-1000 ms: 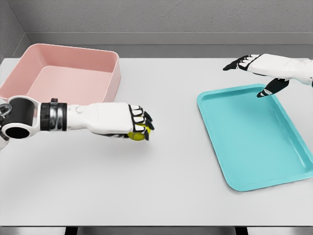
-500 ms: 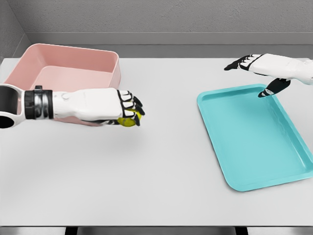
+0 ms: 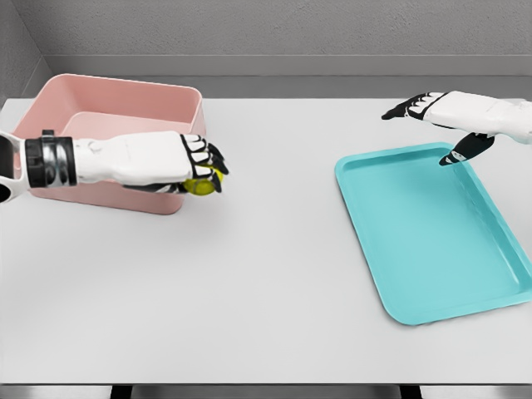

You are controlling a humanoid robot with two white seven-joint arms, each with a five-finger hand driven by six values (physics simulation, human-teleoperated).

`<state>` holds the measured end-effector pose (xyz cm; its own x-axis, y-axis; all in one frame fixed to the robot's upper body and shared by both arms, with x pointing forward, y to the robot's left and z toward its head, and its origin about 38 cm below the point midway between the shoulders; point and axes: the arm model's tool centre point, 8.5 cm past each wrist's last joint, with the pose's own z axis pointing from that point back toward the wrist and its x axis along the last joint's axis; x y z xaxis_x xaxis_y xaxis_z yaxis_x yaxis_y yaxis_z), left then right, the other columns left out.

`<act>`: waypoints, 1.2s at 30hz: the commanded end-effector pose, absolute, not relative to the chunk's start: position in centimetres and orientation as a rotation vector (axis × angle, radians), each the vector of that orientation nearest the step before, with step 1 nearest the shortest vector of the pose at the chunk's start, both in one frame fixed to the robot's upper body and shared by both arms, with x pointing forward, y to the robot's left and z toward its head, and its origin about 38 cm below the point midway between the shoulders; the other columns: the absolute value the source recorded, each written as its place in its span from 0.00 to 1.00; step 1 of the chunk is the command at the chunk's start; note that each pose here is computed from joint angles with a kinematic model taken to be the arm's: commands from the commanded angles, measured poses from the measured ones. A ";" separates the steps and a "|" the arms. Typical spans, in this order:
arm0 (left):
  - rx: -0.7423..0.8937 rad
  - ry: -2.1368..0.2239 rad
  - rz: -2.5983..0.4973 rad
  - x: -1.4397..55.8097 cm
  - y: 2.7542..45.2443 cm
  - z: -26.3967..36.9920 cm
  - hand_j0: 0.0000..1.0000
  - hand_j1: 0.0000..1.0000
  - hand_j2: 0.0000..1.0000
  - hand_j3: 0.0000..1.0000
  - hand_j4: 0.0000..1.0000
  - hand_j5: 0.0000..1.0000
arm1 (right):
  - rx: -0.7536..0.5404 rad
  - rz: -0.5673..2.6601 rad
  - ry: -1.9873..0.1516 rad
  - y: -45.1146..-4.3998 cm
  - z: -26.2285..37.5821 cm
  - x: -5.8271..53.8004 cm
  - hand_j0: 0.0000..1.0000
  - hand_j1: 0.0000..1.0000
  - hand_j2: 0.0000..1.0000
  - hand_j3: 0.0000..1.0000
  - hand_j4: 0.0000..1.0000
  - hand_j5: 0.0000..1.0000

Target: Put the tennis from the blue tray into the pink basket with both arms

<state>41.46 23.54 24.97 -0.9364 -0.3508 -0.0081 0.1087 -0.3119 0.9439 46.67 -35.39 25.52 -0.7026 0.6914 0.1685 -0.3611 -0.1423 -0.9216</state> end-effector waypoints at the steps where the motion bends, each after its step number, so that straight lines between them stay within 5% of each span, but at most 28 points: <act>1: 0.323 -1.618 -2.286 42.2 24.4 24.8 0.50 0.50 0.50 0.50 0.50 0.50 | -0.386 1.907 -1.427 -35.4 25.6 46.7 1.00 1.00 1.00 1.00 1.00 1.00; 34: 0.540 -1.380 -1.986 51.0 32.7 22.2 0.50 0.50 0.50 0.50 0.50 0.50 | -0.386 1.906 -1.427 -35.4 25.6 46.7 1.00 1.00 1.00 1.00 1.00 1.00; 36: 0.539 -1.383 -1.982 51.1 32.6 22.2 0.56 0.56 0.56 0.56 0.56 0.56 | -0.386 1.906 -1.427 -35.4 25.6 46.7 1.00 1.00 1.00 1.00 1.00 1.00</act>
<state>50.78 32.50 22.18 -0.7120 -0.7018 0.0233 0.2735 -0.2466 0.9297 46.66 -35.38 25.51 -0.7027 0.6912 0.1686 -0.3611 -0.1422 -0.9216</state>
